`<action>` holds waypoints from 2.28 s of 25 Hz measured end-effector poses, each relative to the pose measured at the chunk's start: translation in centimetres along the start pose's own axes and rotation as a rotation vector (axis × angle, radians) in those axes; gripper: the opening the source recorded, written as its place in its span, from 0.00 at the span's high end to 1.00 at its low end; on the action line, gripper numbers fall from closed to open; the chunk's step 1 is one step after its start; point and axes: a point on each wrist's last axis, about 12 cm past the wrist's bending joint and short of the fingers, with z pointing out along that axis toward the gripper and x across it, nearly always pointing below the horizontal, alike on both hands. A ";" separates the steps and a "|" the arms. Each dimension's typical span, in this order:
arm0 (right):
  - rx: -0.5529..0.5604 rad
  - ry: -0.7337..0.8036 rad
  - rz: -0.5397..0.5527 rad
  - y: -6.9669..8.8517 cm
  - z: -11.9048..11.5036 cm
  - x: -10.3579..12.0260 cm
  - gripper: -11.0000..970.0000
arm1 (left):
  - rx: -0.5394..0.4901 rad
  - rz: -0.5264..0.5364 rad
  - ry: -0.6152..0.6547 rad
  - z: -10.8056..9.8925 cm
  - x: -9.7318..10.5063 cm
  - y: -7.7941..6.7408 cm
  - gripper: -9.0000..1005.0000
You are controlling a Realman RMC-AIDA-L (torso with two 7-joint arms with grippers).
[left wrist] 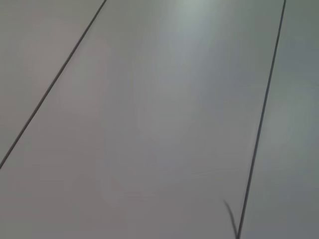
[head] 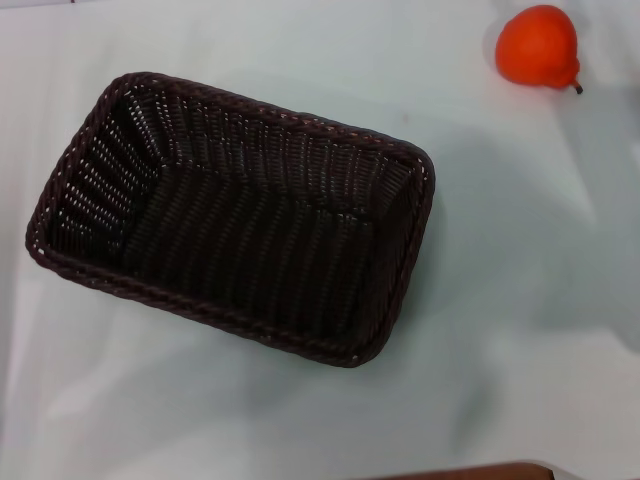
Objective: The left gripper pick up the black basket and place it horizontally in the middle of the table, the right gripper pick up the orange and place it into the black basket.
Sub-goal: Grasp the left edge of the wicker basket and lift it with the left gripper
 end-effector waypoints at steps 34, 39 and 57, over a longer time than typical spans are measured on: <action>0.014 -0.067 0.065 -0.7 1.0 -1.0 0.09 | 0.453 -0.305 0.324 7.2 -2.5 1.7 0.13; 0.005 -0.080 0.066 -0.6 0.8 -1.2 0.09 | 0.619 -0.318 0.638 11.4 -4.0 1.7 0.15; -0.080 -0.182 0.064 0.4 0.1 -2.4 0.09 | 0.489 0.074 1.316 15.8 -6.7 -3.2 0.23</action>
